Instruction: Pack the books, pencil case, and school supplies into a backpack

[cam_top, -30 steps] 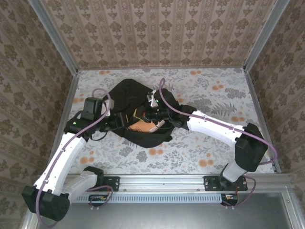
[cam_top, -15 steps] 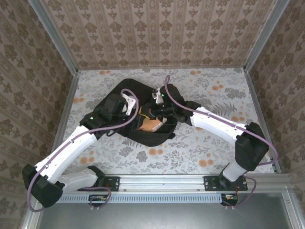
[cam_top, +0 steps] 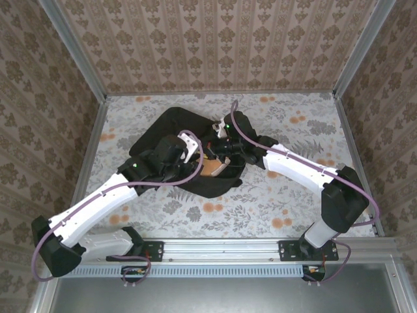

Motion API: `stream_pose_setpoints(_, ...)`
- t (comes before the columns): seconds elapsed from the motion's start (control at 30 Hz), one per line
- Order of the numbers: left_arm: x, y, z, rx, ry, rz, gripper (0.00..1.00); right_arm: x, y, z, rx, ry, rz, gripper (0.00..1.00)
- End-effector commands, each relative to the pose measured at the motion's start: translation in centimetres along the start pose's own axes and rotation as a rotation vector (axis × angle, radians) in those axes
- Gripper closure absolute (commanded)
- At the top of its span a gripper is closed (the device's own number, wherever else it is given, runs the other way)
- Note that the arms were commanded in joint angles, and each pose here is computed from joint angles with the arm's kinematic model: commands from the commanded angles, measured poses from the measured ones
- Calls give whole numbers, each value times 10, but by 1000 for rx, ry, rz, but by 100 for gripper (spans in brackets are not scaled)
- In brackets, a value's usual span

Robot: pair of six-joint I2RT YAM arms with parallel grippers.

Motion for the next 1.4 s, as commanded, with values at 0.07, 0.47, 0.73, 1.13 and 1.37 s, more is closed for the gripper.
stream_pose_setpoints(0.07,1,1,2,33,-1,41,40,-7,28,-2,-18,24,113,100)
stream_pose_setpoints(0.47,2,3,17,33,-4,54,100,-7,25,-2,-19,28,102,93)
stream_pose_setpoints(0.73,-6,-4,23,-21,-48,-28,100,-19,8,-1,-166,-15,-4,43)
stream_pose_setpoints(1.13,-2,-20,-11,-253,-60,-217,100,-106,-24,-22,-831,-322,47,40)
stream_pose_setpoints(1.37,-5,-27,-19,-313,-73,-278,100,-101,-47,-31,-1274,-252,-21,52)
Point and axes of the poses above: each hand's point on the last joint's axis, 136 mm out from that joint toward the fingers, its own x axis out along the fingers, its own y axis along the line the jaws close on, z = x × y, the point moved 5 cm from there along -x, back along the fingers, and after that the axes turned 11 degrees about x, right-handed, at the moved point
